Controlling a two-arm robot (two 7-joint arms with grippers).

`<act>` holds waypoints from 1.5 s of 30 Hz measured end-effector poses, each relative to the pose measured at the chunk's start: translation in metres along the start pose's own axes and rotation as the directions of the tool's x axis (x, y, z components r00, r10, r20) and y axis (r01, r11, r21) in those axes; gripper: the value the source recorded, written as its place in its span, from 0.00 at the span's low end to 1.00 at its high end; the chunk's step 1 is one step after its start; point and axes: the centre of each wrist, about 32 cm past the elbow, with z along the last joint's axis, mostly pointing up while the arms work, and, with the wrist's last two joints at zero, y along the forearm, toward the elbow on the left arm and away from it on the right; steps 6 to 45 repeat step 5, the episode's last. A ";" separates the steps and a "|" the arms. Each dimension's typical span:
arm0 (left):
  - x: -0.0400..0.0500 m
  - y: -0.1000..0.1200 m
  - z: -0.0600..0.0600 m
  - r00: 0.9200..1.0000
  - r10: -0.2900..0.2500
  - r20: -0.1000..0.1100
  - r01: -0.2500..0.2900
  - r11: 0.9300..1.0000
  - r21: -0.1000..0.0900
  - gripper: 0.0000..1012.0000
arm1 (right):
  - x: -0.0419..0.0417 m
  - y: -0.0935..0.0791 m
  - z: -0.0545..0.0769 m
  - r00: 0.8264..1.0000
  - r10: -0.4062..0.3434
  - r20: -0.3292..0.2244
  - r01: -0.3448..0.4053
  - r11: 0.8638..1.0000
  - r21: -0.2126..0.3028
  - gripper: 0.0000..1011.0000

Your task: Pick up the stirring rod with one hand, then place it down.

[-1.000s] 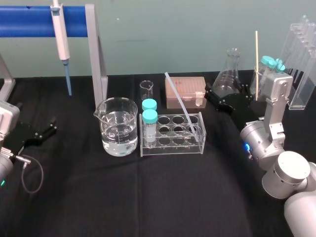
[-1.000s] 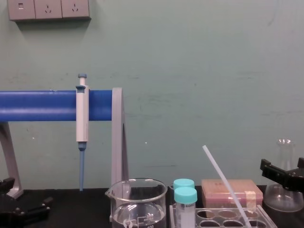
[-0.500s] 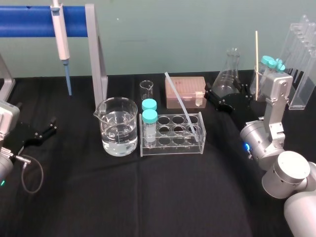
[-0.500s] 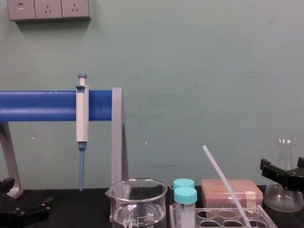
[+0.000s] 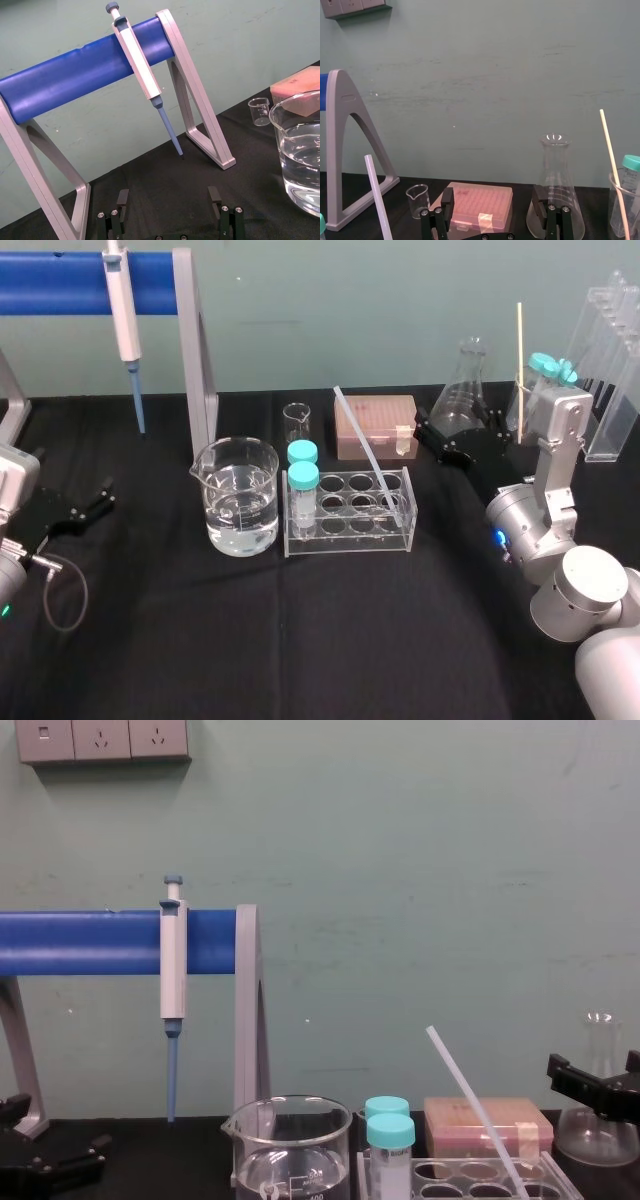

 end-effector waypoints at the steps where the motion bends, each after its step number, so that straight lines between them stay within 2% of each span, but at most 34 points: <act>1: 0.0000 0.000 0.000 1.000 0.000 0.000 0.000 1.000 0.000 0.99 | 0.0000 0.000 0.000 1.000 0.000 0.000 0.000 1.000 0.000 0.99; 45: 0.0000 0.000 0.000 1.000 0.000 0.000 0.000 1.000 0.000 0.99 | 0.0000 0.000 0.000 1.000 0.000 0.000 0.000 1.000 0.000 0.99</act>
